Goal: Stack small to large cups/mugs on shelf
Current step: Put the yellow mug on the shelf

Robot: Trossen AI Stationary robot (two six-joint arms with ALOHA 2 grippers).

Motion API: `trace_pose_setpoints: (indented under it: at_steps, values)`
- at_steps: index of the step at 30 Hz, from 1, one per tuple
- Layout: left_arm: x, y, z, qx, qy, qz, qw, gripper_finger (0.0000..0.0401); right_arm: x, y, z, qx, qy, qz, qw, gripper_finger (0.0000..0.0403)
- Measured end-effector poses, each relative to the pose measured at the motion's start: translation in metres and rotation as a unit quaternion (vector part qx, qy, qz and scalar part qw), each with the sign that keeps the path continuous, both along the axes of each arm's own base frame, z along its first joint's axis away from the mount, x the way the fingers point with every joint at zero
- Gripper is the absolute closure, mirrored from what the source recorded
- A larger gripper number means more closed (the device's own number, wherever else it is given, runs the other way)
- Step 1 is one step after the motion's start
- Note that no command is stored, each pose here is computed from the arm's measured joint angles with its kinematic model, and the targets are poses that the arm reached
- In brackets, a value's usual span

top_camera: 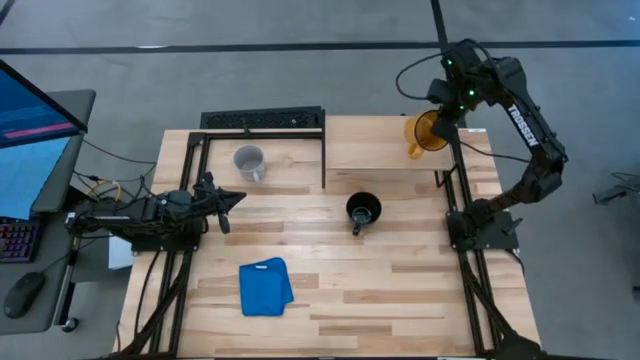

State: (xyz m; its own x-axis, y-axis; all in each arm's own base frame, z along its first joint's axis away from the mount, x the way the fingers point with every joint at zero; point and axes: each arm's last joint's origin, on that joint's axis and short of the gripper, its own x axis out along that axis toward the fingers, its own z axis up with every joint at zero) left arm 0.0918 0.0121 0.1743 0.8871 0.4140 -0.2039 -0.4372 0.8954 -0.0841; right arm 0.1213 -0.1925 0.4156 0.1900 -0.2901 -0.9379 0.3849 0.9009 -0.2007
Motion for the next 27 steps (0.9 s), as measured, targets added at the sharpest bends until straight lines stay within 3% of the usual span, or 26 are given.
trace_pose_setpoints:
  at_steps: [18,27]
  values:
    - [0.0,0.0,0.0,-0.004,-0.002,0.001,1.0,0.0401,0.008,-0.017,-0.014,0.047,-0.015,0.018,0.999,0.0378]
    - [0.0,0.0,0.0,-0.008,-0.004,0.002,1.0,0.0401,0.008,-0.014,-0.042,0.096,0.009,0.015,0.995,0.0378]
